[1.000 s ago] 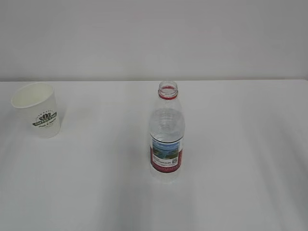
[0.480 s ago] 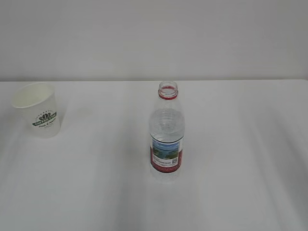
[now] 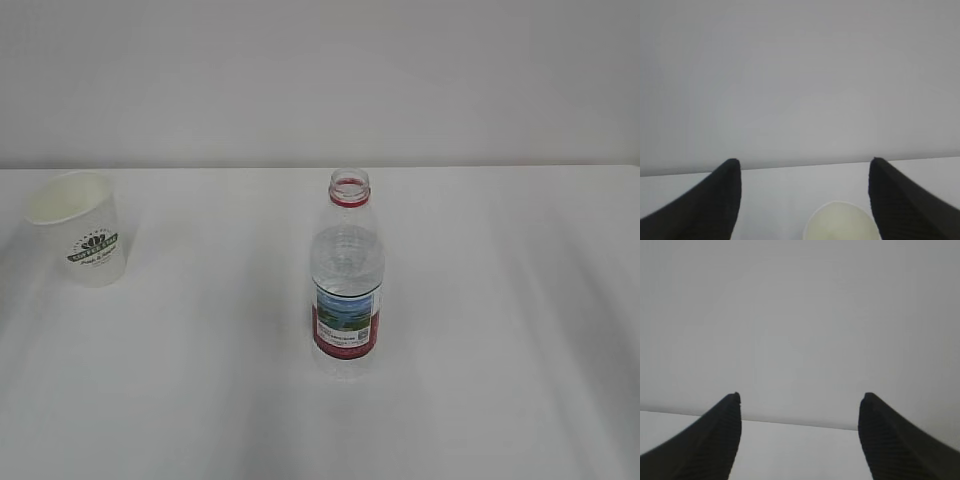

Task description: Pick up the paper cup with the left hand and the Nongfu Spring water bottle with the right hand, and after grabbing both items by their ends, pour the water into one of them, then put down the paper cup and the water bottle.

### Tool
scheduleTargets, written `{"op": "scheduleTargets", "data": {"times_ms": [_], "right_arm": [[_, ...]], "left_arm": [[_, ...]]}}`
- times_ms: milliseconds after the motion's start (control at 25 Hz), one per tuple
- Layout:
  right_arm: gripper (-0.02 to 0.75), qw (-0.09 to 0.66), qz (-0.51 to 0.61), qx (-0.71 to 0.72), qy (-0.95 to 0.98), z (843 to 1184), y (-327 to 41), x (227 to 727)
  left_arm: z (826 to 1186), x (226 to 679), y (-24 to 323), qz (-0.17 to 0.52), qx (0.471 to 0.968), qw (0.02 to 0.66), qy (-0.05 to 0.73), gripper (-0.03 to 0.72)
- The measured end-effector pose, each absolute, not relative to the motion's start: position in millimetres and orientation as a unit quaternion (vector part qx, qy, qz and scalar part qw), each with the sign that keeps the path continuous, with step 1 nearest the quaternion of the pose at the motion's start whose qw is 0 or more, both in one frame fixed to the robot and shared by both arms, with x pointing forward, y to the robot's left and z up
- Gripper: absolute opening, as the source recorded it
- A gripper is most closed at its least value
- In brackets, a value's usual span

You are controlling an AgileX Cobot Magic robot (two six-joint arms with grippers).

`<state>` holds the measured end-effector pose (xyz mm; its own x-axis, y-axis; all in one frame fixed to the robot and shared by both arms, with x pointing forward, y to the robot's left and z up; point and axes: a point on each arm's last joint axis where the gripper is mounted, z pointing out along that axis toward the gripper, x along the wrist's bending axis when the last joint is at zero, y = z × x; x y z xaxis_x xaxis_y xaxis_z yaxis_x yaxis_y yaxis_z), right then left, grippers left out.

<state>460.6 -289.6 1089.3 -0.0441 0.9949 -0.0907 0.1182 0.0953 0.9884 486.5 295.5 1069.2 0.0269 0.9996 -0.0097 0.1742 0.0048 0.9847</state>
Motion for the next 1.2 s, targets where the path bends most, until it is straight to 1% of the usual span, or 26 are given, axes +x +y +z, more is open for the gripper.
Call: {"op": "scheduleTargets", "data": {"times_ms": [240,560,1000,1200], "right_arm": [[0.553,0.479,0.448,0.498,0.567,1076,-289,477],[0.553,0.479,0.442,0.497,0.573,1060,-288,494],[0.552,0.427,0.407,0.534,0.606,1017,-287,517],[0.552,0.418,0.399,0.533,0.618,1005,-285,523]], "left_arm": [[1055,498,295,0.437,0.554,0.455,0.543,0.579],[1027,516,295,0.414,0.572,0.433,0.561,0.579],[1002,528,294,0.402,0.581,0.421,0.570,0.579],[982,519,295,0.398,0.580,0.420,0.573,0.579]]}}
